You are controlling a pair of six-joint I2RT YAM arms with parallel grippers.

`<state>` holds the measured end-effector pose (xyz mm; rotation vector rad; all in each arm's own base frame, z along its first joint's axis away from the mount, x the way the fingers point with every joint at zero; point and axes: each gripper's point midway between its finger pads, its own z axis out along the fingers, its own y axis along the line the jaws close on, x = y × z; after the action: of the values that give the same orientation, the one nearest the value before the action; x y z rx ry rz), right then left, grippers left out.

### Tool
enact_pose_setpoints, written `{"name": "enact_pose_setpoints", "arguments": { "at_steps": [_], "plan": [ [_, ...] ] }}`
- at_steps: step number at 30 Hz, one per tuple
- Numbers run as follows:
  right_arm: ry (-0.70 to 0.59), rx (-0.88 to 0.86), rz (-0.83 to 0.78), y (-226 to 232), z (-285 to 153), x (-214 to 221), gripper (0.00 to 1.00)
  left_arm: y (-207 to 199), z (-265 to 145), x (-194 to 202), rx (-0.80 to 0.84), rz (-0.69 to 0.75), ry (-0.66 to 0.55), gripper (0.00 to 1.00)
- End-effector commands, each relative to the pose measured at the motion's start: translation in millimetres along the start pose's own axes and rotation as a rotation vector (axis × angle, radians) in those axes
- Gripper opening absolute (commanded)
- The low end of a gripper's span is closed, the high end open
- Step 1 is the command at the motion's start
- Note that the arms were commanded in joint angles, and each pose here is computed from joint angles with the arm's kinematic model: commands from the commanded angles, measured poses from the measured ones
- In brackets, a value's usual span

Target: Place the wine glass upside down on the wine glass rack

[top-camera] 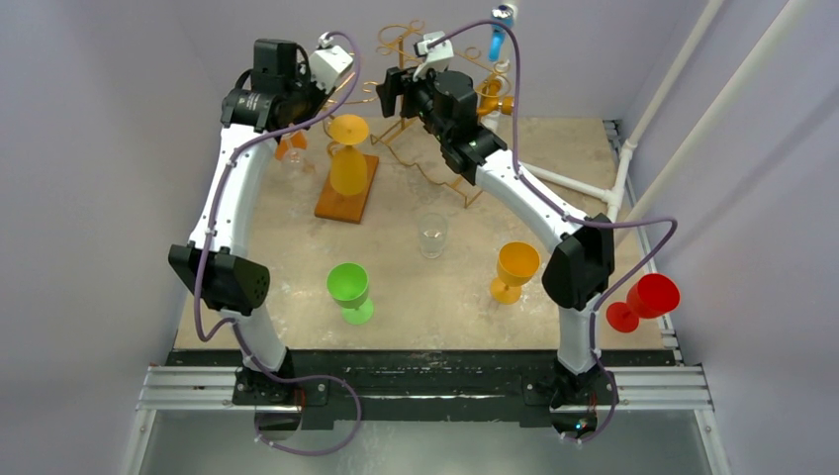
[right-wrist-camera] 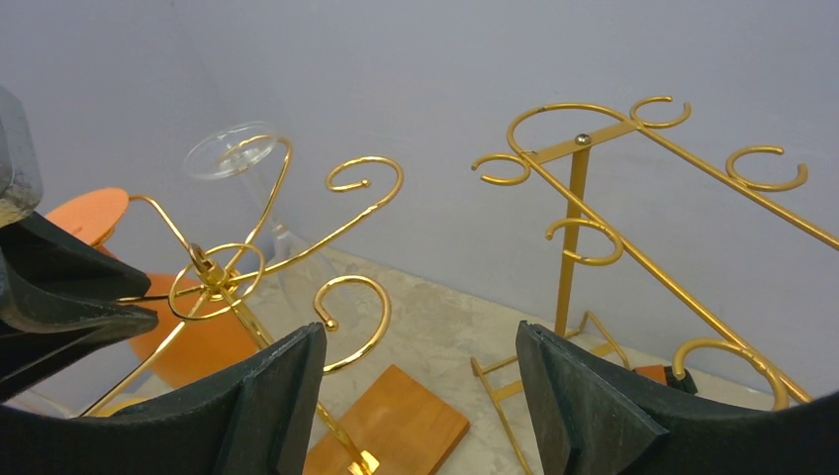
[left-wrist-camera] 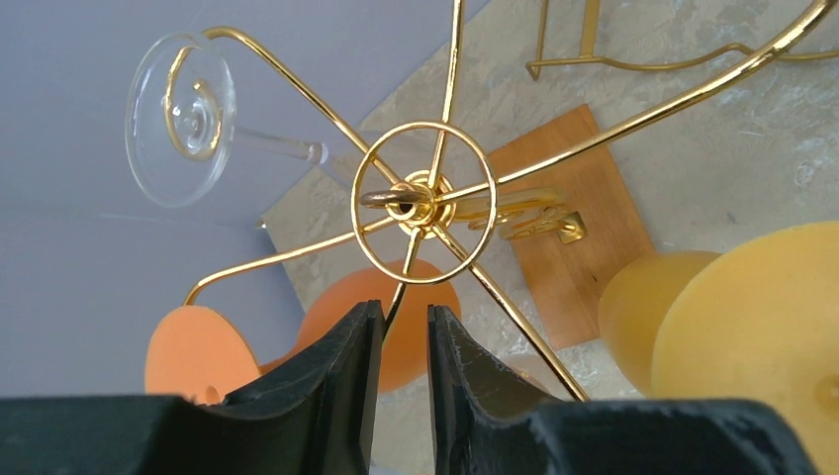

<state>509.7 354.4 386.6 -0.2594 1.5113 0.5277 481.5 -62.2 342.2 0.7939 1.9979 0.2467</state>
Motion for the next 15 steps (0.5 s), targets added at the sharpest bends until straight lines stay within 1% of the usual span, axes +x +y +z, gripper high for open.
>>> {"name": "enact_pose_setpoints", "arguments": {
  "at_steps": [1,3,9,11,15],
  "plan": [
    [-0.063,-0.030,0.022,6,-2,-22,0.78,13,-1,-11,-0.050,0.019,-0.016,0.26],
    [-0.057,-0.032,0.020,6,0,-19,0.78,14,0,-13,-0.051,0.023,-0.018,0.25],
    [-0.050,-0.046,0.056,6,8,-13,0.80,16,-1,-10,-0.060,0.047,-0.010,0.15],
    [-0.054,-0.063,0.090,8,11,-13,0.79,16,-3,-9,-0.062,0.054,-0.010,0.12],
    [-0.052,-0.098,0.139,13,20,-11,0.77,17,-6,-10,-0.067,0.061,-0.013,0.10]
  ]
}}
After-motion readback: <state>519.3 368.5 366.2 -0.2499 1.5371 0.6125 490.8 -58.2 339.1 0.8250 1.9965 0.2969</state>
